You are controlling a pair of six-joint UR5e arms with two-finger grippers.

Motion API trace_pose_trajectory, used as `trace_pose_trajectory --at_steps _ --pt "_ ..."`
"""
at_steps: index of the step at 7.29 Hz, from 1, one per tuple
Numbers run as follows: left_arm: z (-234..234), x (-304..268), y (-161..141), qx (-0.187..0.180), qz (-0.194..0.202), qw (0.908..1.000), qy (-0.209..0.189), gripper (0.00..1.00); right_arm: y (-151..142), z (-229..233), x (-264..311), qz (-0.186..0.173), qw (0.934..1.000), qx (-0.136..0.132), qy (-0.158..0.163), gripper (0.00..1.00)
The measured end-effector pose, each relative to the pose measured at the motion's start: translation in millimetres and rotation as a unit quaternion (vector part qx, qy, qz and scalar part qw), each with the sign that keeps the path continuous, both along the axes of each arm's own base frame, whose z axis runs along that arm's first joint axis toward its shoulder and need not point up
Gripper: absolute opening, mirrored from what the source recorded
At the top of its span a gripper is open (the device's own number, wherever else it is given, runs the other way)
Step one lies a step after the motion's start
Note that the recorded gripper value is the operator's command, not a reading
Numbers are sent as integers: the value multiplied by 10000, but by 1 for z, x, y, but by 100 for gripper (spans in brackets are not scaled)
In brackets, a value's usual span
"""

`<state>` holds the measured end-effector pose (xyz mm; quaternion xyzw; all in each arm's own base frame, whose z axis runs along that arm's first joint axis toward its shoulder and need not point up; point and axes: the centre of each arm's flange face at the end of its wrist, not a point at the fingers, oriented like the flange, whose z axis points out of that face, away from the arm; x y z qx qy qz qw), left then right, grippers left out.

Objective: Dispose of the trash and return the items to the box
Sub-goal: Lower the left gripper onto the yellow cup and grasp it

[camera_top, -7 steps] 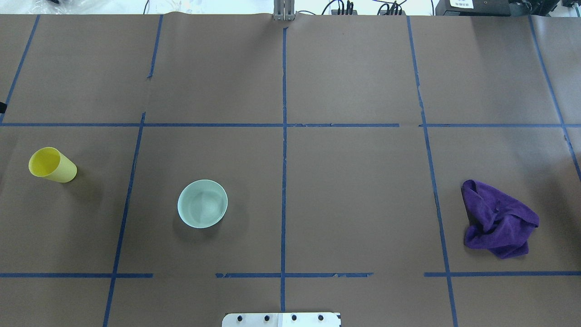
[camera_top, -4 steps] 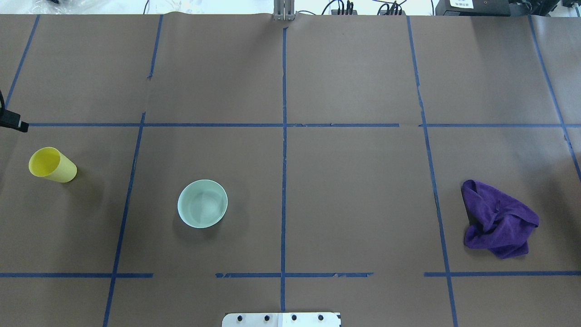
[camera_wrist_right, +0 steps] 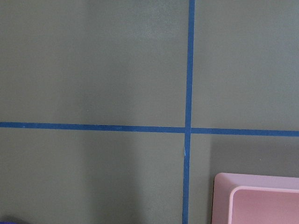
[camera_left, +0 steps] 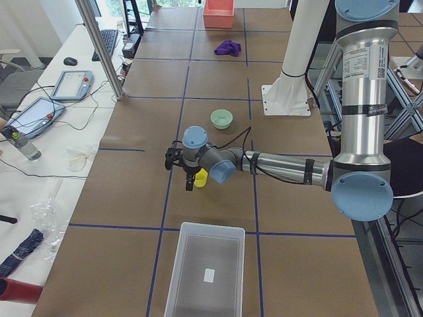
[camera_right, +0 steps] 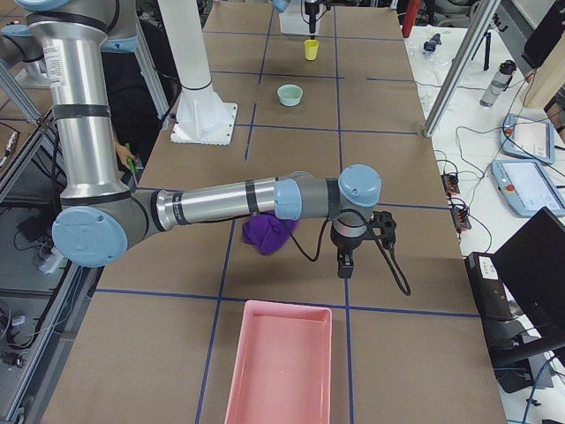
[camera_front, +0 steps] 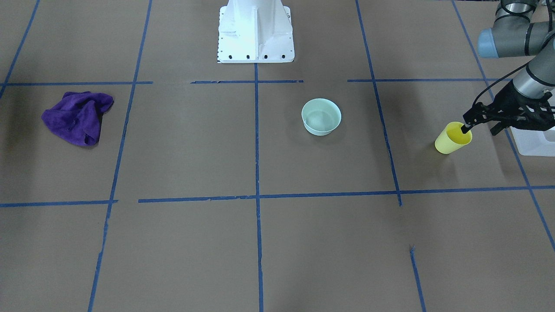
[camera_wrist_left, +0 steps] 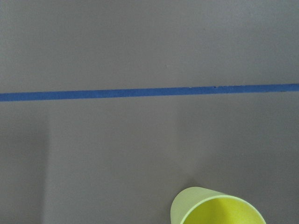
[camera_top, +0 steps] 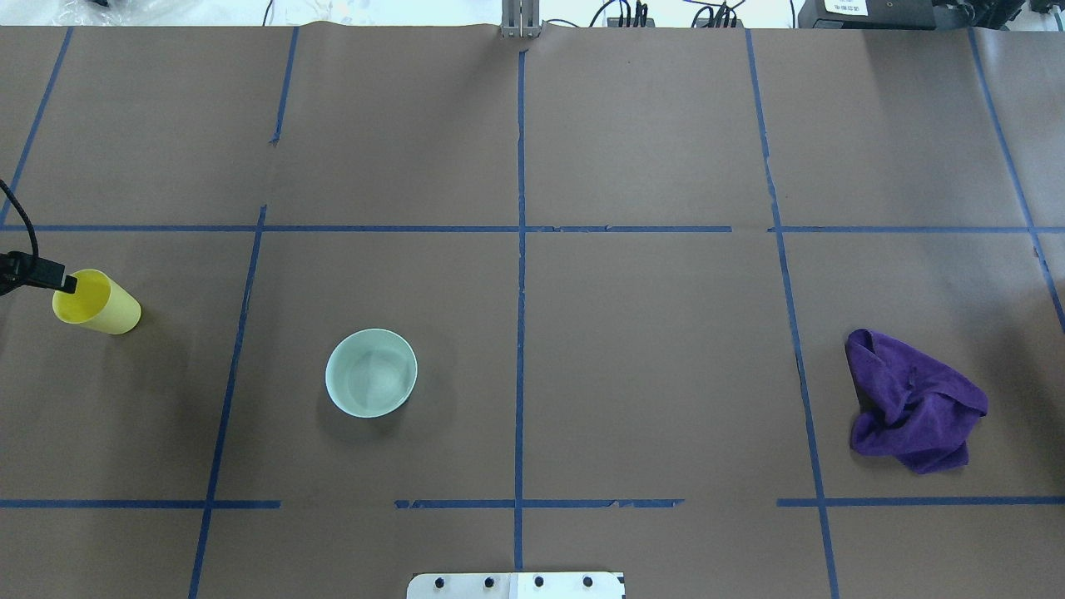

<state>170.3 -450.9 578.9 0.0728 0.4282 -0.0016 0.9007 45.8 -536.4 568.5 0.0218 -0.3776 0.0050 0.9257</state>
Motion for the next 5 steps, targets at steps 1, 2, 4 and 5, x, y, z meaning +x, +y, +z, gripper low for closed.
trace_pose_trajectory --at_steps 1,2,4,5 --pt "3 6 3 -5 28 10000 -31 96 0 -3 0 73 10000 -49 -15 100" --pt "5 9 4 8 27 10000 -77 93 -1 -4 0 108 9999 -72 -22 100" --pt "6 13 3 26 26 9999 -112 65 -1 -4 0 125 9999 -88 -26 100" --pt "6 15 2 35 37 9999 -116 43 -1 -3 0 127 9999 -100 -25 100"
